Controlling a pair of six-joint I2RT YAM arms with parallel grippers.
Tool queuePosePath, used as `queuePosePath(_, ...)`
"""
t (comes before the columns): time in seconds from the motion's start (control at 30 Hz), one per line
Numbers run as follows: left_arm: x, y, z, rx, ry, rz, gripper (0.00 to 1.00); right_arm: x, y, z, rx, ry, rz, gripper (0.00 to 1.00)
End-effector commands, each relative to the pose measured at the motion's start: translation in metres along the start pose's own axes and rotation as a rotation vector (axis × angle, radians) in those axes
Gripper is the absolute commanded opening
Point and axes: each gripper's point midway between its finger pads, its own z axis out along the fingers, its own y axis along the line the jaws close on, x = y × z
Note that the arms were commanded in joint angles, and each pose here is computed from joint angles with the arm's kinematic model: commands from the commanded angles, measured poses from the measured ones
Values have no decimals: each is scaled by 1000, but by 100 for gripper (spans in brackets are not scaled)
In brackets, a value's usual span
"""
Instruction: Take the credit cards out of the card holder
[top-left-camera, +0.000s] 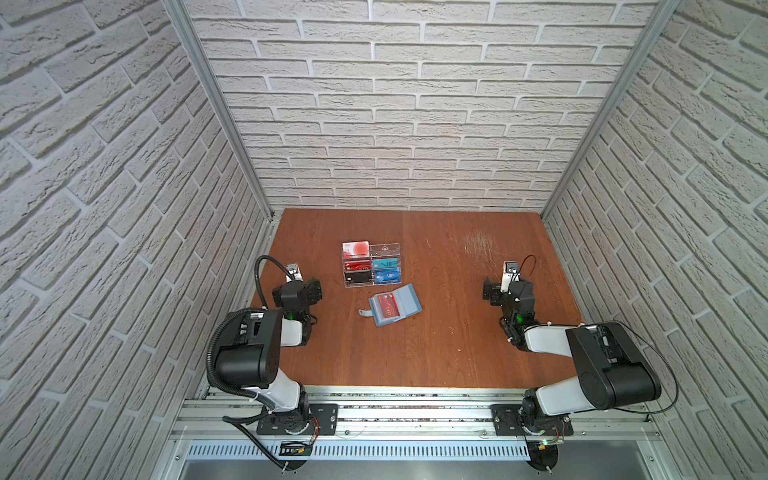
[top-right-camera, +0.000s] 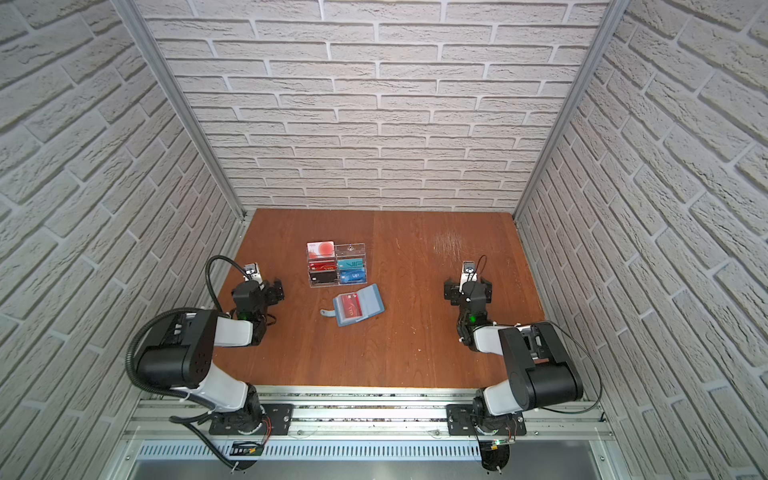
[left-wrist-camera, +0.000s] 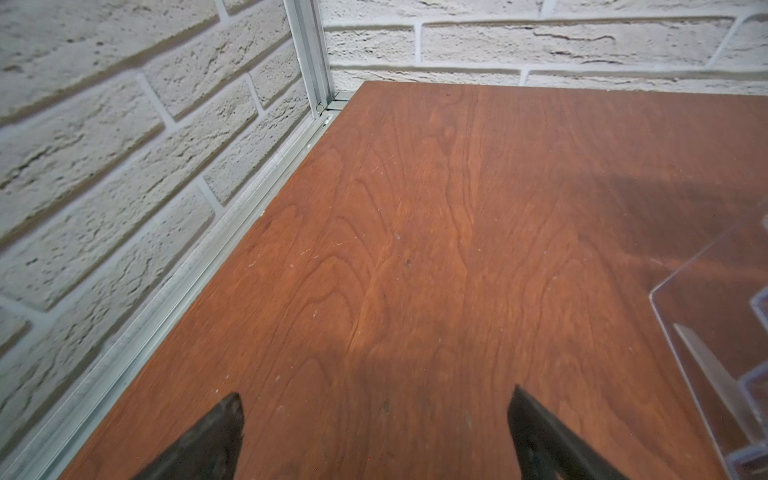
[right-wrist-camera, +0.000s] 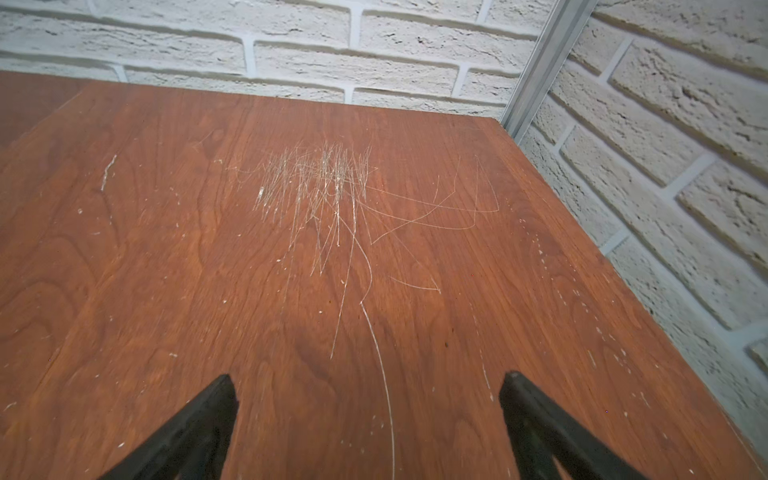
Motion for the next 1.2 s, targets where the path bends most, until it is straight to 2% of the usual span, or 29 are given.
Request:
queuePosePath(0.0,-20,1,1,2,-76,-6,98,-9,13,-1,-89,-55,42,100)
queuePosePath(1.17,-20,1,1,1,-76,-5,98,-10,16,-3,-106,-38,31,100)
